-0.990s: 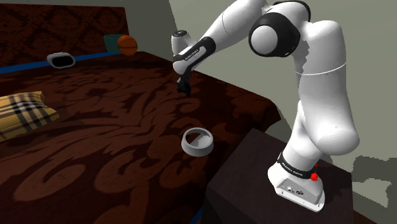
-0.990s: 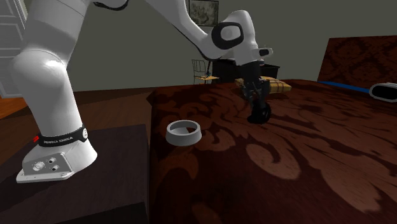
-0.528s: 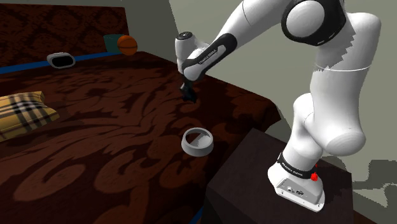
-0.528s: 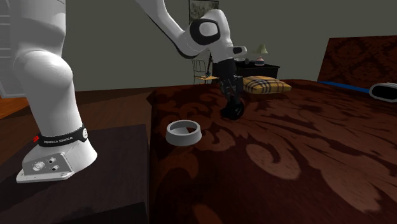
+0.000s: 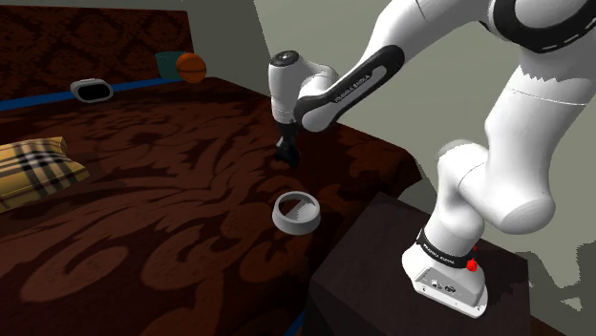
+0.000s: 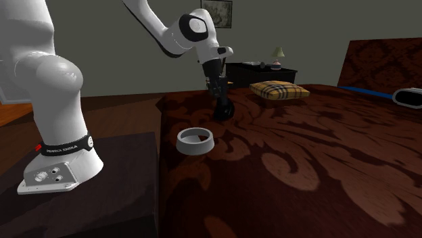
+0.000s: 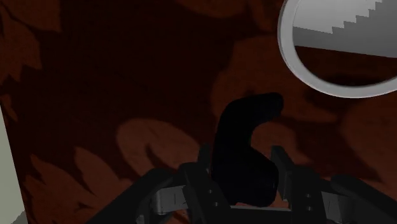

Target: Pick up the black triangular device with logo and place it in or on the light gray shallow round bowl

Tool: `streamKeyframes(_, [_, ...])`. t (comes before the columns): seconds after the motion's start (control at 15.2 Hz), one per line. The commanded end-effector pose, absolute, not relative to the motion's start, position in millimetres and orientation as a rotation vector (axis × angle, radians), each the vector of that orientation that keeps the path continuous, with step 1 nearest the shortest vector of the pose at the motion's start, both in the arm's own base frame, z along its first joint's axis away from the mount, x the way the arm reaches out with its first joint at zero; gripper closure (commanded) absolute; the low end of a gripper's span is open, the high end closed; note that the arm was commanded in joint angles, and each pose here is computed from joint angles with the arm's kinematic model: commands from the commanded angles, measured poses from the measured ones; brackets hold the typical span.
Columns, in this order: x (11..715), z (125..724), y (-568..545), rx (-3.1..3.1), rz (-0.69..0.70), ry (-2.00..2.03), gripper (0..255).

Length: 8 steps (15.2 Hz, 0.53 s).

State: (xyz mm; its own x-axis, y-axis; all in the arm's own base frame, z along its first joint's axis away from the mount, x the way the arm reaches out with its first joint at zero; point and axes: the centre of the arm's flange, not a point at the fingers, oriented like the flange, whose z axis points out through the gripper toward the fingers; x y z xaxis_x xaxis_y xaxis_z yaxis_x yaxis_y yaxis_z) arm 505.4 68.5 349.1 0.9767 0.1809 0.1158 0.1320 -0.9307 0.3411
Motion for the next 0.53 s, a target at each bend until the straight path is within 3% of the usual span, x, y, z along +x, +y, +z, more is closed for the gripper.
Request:
streamKeyframes(0.0, [482.9, 352.4, 80.5, 2.785, 0.209, 0.225, 255])
streamKeyframes(0.46, [407.9, 360.7, 133.9, 2.785, 0.209, 0.225, 255])
